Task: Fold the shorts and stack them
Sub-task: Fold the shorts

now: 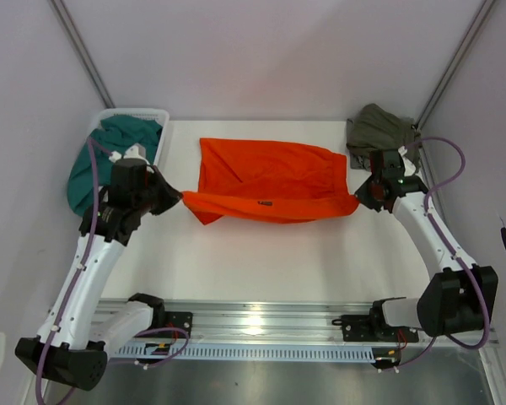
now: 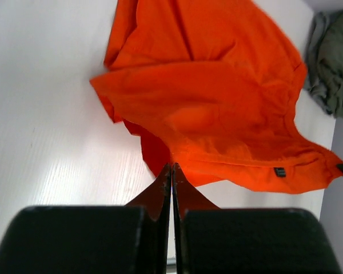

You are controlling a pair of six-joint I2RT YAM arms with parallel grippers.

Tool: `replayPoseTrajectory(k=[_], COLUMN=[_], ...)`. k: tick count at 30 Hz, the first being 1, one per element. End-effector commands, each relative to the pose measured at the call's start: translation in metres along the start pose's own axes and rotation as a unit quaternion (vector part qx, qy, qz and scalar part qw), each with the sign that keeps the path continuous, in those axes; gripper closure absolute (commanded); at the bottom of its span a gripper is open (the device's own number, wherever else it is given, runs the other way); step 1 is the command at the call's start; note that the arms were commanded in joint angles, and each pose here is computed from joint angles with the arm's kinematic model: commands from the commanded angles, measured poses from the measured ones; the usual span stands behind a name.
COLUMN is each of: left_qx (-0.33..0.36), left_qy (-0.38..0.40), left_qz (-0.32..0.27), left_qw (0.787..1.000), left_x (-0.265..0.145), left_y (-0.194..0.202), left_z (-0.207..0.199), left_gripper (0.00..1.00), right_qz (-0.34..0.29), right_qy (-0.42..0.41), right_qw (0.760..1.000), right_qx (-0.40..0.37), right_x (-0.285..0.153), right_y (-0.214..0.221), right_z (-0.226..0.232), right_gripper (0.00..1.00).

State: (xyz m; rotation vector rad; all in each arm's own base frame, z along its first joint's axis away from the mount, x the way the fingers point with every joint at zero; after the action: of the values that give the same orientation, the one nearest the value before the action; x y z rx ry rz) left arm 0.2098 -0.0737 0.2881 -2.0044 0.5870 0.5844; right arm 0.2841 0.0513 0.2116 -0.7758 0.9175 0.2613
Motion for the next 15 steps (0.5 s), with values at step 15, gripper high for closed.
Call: replayPoseTrajectory(k=[15], left_qx=[0.015], left_qy=[0.042], left_qz=[-0.049], left_qw=[0.998], left_x=[0.052], left_y=[-0.087], left_z=[-0.029], left_gripper=[1.0], right_qz=[-0.018], right_qy=[-0.005], right_qw=[1.0], right_qx=[0.008], right_x=[0.031], right_y=[-0.045], right_z=[0.067], right_gripper=[1.0])
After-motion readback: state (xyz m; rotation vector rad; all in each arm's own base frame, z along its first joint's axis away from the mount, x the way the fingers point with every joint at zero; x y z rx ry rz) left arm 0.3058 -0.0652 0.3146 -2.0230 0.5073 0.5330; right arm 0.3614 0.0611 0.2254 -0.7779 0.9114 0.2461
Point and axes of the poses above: each gripper's point midway between its finger pads, its own x axis out along the fingers, its own z axis along the line the jaws close on, y = z × x, the point moved 7 cm from there along -x, back along the fingers, and after that the axes turned 5 degrees about x, right-handed, at the moved point
